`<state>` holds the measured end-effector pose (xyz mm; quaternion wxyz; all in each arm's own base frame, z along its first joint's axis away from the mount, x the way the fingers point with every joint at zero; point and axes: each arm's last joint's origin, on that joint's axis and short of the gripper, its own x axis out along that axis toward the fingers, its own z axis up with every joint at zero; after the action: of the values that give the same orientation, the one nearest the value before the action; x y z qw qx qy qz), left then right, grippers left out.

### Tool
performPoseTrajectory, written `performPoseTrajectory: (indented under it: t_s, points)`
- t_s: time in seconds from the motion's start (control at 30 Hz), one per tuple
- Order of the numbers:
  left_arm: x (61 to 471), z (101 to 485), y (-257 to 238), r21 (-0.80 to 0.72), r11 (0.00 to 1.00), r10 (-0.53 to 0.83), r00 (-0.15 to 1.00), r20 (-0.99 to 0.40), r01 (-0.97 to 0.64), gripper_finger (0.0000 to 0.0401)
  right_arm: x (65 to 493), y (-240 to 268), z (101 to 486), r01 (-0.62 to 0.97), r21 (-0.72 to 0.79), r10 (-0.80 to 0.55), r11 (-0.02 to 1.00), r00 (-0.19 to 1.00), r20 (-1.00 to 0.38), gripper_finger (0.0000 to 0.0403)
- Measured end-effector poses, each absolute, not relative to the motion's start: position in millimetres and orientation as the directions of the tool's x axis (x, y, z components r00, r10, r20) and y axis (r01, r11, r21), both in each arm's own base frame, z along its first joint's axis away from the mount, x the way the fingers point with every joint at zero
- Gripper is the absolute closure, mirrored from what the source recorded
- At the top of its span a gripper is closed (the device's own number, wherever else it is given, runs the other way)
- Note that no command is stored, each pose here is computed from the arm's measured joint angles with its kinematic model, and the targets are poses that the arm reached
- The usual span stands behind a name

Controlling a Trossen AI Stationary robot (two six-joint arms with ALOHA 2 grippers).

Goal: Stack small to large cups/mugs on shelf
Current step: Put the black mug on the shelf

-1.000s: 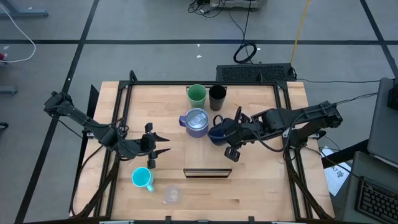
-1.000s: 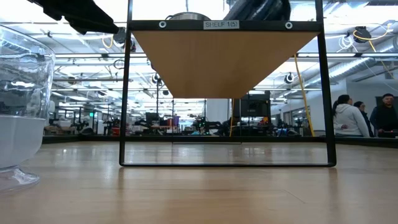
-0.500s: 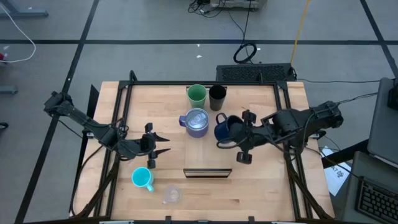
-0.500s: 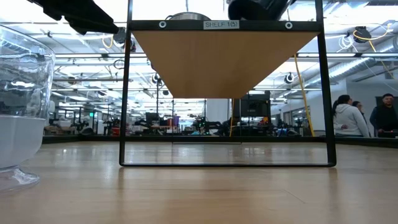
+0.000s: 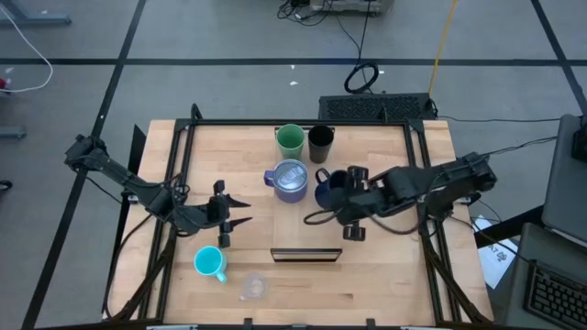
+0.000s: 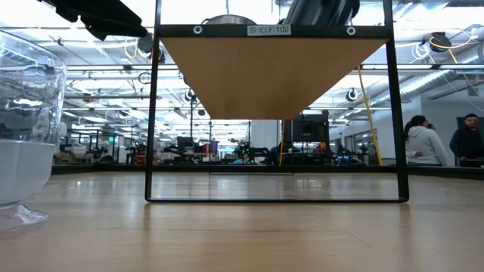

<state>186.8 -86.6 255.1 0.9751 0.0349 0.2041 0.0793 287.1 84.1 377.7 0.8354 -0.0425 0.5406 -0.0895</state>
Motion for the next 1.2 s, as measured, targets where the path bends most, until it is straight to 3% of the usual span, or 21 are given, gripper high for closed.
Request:
performPoseTrajectory:
  t_s: [0.23,1.2]
  points:
    - [187,254,-87,0.104,0.985,0.166,0.902,-0.399,-0.135,0.0231,302,87,360,0.119,-0.181,-0.212,0.976,0.343,-0.915,0.0390]
    - [186,254,-87,0.111,0.985,0.165,0.901,-0.401,-0.131,0.0231,326,65,344,0.171,-0.200,-0.246,0.965,0.311,-0.918,0.0374]
